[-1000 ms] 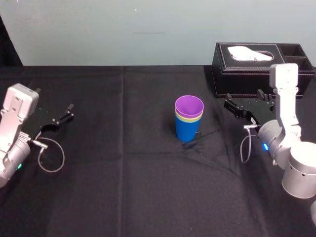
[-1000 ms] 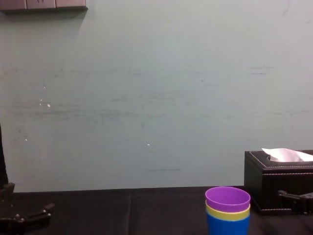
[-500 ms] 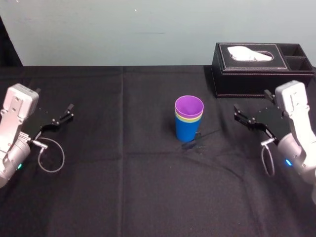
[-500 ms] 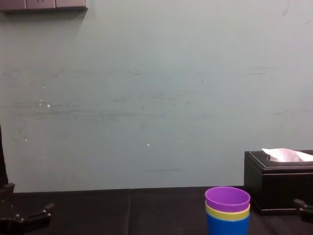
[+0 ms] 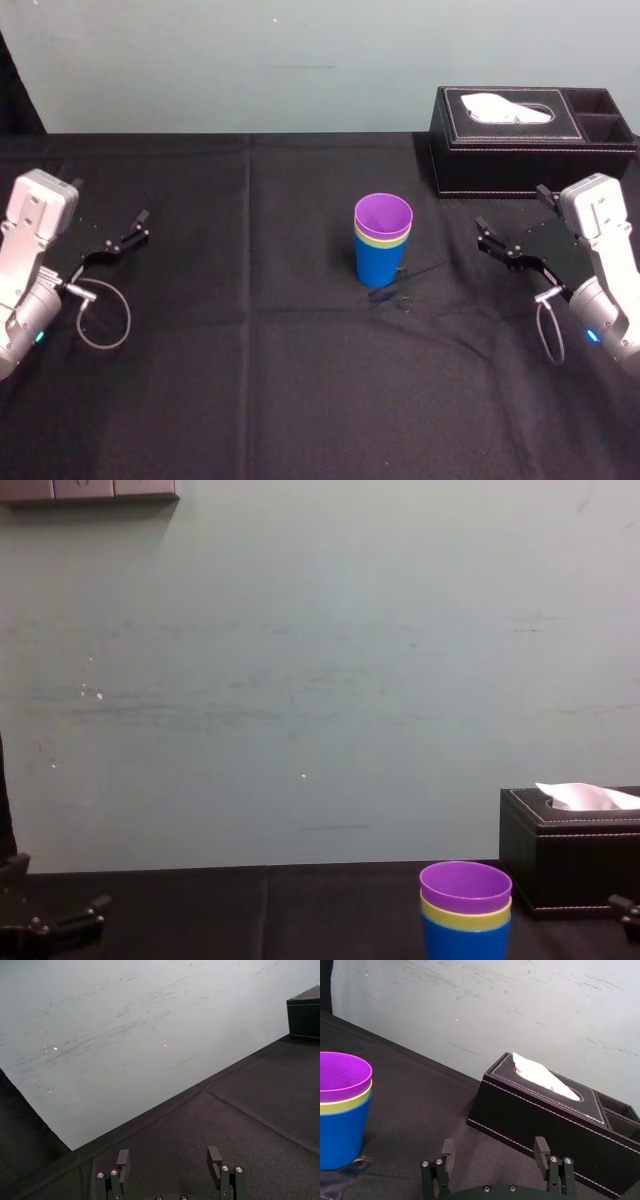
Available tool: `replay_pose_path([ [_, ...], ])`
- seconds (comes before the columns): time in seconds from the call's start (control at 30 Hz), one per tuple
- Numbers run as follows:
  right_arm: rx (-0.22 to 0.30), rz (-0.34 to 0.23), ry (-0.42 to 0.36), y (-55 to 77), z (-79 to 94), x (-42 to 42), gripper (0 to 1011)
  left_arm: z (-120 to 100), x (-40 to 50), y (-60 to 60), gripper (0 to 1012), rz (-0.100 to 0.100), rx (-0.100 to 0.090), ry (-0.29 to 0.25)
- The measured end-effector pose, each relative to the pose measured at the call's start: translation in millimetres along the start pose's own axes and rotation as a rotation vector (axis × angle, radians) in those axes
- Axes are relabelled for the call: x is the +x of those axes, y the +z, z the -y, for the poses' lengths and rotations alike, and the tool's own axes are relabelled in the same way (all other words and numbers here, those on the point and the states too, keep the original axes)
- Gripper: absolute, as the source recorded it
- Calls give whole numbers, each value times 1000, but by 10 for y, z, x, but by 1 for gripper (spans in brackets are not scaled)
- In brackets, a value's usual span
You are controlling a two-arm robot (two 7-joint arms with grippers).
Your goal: Stack the three plastic cups sequentially using one hand.
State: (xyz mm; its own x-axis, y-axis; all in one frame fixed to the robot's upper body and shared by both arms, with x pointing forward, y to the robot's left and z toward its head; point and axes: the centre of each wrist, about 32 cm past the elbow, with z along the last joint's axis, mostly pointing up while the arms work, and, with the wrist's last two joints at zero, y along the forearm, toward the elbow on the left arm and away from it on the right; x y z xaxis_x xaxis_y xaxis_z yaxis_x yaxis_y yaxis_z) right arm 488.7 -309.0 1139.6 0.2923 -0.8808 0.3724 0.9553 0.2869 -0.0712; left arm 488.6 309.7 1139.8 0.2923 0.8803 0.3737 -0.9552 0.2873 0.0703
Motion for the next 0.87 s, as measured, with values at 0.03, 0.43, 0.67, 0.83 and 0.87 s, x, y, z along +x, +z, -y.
replay_pose_path([
  [0.03, 0, 0, 0, 0, 0, 0, 1002, 0, 0, 0, 1011, 0, 0, 0],
  [0.43, 1, 1, 0, -1, 2, 3, 1002, 0, 0, 0, 1011, 0, 0, 0],
  [0.67, 1, 1, 0, -1, 2, 6, 1002, 0, 0, 0, 1011, 0, 0, 0],
  [0.83, 1, 1, 0, -1, 2, 6, 1002, 0, 0, 0, 1011, 0, 0, 0],
  [0.87, 1, 1, 0, -1, 2, 6, 1002, 0, 0, 0, 1011, 0, 0, 0],
])
